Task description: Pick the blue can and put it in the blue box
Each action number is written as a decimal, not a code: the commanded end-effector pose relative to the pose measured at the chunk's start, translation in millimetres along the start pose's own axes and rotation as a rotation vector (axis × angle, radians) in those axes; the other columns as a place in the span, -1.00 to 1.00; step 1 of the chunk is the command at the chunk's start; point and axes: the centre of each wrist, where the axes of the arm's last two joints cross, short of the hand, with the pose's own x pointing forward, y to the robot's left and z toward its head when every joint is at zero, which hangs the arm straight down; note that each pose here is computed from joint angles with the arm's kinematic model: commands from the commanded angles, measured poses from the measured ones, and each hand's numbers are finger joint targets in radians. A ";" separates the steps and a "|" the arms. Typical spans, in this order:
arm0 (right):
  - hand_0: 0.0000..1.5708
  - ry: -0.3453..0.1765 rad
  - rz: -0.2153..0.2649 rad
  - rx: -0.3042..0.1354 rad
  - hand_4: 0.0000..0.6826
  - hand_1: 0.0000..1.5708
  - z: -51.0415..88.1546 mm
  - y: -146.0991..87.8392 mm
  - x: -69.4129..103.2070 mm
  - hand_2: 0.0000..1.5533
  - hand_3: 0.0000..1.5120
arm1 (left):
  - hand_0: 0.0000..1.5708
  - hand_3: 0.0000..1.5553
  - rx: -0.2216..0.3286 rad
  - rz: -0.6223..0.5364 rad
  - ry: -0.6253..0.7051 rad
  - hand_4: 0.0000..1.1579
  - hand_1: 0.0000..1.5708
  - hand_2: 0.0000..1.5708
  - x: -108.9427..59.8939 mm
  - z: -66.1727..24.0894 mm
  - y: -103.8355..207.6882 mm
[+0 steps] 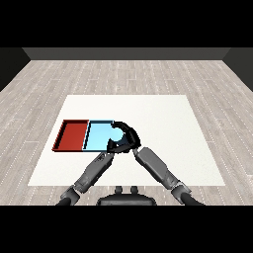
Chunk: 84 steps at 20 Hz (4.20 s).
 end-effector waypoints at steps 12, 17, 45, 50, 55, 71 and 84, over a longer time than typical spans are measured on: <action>-1.00 0.006 -0.060 -0.035 -1.00 -1.00 3.9 -15.2 9.5 -1.00 -1.00 | 1.00 0.94 0.004 -0.039 0.011 0.95 1.00 1.00 -2.7 -9.1 13.9; -1.00 -0.041 -0.060 -0.049 -1.00 -1.00 20.2 -51.0 18.7 -1.00 -1.00 | 1.00 0.93 0.050 -0.083 0.001 0.95 1.00 1.00 -4.8 17.6 18.4; -1.00 -0.172 0.015 -0.371 -1.00 -1.00 111.9 -139.8 55.4 -1.00 -1.00 | 1.00 0.94 0.346 -0.355 0.383 0.83 1.00 1.00 -15.6 -42.3 191.0; -1.00 -0.135 -0.025 -0.413 -1.00 -1.00 104.2 -158.6 50.1 -1.00 -1.00 | 1.00 0.80 0.389 -0.463 0.538 0.71 1.00 0.97 -16.5 -56.5 184.1; -1.00 -0.108 -0.017 -0.429 -1.00 -1.00 85.5 -157.5 33.7 -1.00 -1.00 | 0.98 0.66 0.343 -0.524 0.663 0.67 0.98 0.88 -32.4 -48.0 173.5; -1.00 -0.118 -0.065 -0.416 -1.00 -1.00 112.1 -164.0 27.3 -1.00 -1.00 | -1.00 -1.00 0.249 -0.563 0.912 -1.00 -1.00 -1.00 -68.6 -3.2 169.9; -1.00 -0.135 -0.099 -0.395 -1.00 -1.00 108.5 -154.5 29.8 -1.00 -1.00 | -1.00 -1.00 0.532 -0.426 0.092 -1.00 -1.00 -1.00 -26.2 -46.5 159.7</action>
